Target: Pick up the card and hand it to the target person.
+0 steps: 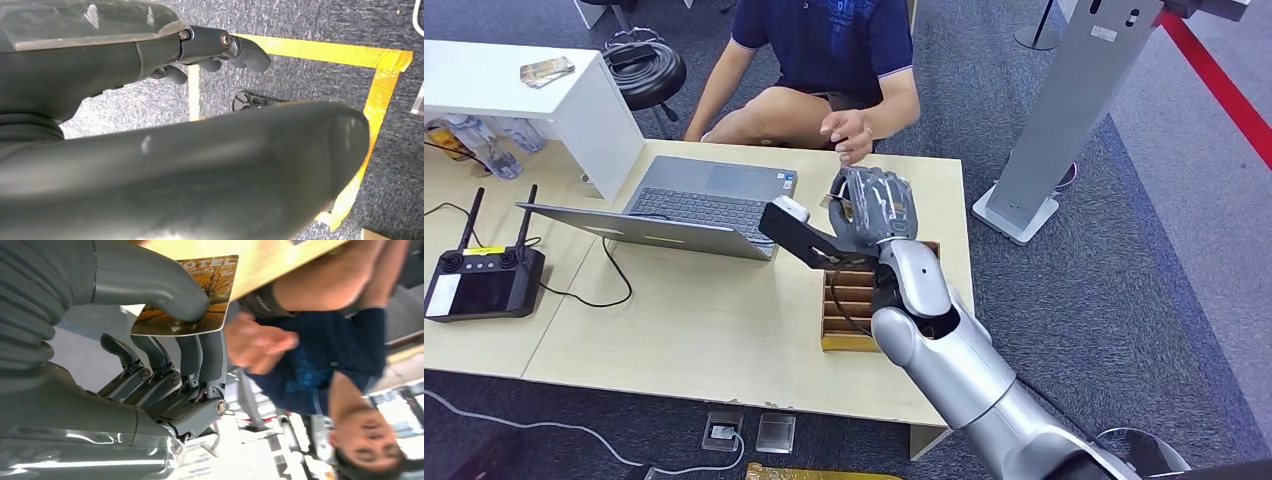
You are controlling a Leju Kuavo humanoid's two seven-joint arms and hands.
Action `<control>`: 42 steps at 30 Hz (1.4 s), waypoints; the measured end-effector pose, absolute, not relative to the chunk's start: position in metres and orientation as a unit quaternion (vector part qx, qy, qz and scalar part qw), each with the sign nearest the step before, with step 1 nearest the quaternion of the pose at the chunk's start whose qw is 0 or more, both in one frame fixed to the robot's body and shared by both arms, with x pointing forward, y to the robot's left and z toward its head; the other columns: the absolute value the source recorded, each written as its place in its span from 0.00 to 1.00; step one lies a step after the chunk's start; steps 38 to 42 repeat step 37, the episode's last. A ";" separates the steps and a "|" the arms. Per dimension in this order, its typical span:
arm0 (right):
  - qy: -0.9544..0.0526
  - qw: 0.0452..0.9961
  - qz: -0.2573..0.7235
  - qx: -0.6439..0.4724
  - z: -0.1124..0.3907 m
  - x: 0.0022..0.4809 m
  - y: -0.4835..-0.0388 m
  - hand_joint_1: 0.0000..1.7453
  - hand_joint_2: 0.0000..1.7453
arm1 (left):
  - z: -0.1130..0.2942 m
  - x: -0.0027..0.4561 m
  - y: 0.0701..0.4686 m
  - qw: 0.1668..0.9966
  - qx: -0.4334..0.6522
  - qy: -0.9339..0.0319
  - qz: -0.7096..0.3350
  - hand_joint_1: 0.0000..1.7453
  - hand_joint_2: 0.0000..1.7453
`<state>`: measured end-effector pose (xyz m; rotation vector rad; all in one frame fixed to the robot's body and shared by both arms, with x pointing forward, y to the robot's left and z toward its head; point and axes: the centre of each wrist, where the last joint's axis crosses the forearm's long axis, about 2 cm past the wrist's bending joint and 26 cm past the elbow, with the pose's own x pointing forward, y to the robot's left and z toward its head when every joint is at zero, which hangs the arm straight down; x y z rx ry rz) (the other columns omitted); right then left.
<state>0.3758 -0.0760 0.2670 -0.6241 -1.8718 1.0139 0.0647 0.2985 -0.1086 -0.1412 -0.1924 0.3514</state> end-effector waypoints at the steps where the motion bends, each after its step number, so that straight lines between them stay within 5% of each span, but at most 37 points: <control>1: -0.758 0.440 0.412 -0.250 0.270 0.381 -0.072 0.94 1.00 | -0.109 0.065 0.299 0.977 -0.070 -0.096 0.174 0.00 0.00; 20: -0.684 0.442 0.499 -0.295 0.262 0.417 -0.047 0.94 1.00 | -0.109 0.065 0.299 0.976 -0.063 -0.092 0.187 0.00 0.00; 24: -0.672 0.449 0.504 -0.304 0.259 0.418 -0.046 0.00 1.00 | -0.109 0.065 0.299 0.976 -0.068 -0.095 0.183 0.00 0.00; 42: -0.654 0.463 0.499 -0.330 0.252 0.425 -0.060 0.00 1.00 | -0.109 0.065 0.298 0.976 -0.075 -0.109 0.172 0.00 0.00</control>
